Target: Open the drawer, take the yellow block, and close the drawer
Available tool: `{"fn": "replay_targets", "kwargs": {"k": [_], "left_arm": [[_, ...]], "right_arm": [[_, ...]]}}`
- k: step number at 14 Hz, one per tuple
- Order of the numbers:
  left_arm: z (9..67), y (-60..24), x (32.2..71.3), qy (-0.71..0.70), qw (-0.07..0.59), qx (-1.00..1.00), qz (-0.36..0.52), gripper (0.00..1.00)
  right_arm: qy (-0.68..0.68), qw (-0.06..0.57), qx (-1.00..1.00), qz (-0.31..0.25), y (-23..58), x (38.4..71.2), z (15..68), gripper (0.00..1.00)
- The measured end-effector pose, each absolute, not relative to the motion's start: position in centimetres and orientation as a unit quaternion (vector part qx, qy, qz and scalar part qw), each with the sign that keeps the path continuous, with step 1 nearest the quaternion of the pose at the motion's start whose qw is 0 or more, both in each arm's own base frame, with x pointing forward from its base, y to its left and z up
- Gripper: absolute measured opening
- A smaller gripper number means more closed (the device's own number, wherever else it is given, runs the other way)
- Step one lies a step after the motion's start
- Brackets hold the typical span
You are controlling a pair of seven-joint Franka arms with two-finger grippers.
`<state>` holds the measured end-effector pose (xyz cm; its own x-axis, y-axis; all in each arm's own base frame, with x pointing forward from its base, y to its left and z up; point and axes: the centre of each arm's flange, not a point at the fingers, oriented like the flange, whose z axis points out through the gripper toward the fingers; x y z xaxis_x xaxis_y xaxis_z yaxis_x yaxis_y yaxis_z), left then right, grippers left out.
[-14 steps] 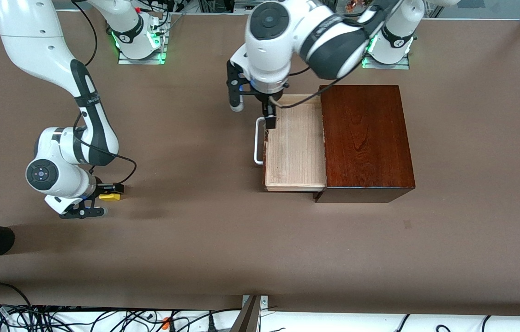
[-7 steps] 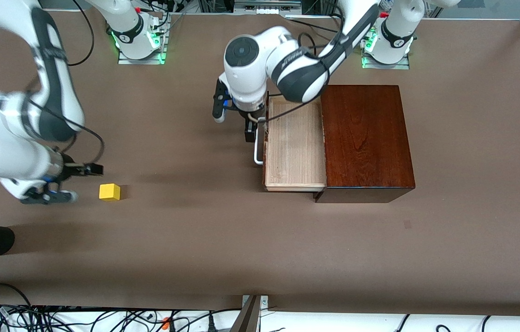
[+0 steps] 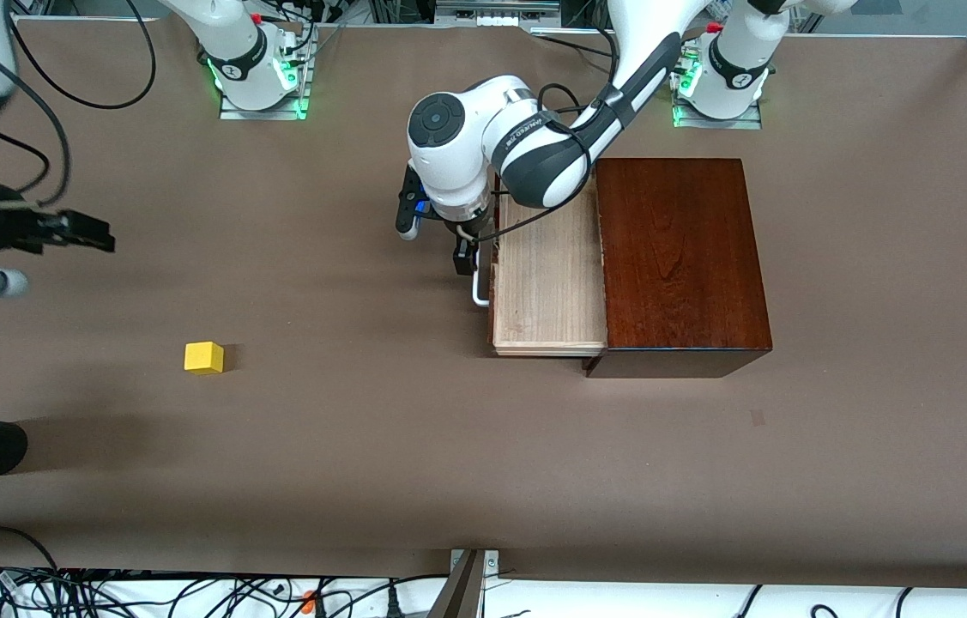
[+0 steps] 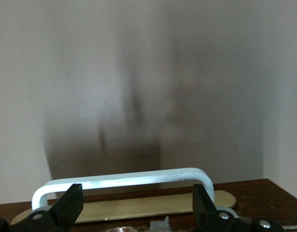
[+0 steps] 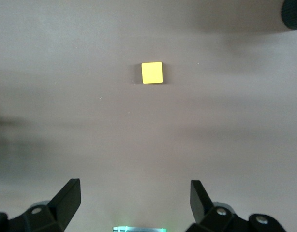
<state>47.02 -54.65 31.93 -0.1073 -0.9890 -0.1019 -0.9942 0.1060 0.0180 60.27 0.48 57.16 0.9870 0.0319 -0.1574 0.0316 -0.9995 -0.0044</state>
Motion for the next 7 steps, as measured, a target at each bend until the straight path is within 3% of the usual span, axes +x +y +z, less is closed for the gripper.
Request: {"fn": "replay_targets", "kwargs": {"k": [7], "left_arm": [[30.8, -54.3, 47.3, 0.742, 0.037, -0.668, 0.050, 1.00]], "right_arm": [[-0.011, 0.015, -0.999, 0.051, -1.0, 58.3, 56.4, 1.00]]}}
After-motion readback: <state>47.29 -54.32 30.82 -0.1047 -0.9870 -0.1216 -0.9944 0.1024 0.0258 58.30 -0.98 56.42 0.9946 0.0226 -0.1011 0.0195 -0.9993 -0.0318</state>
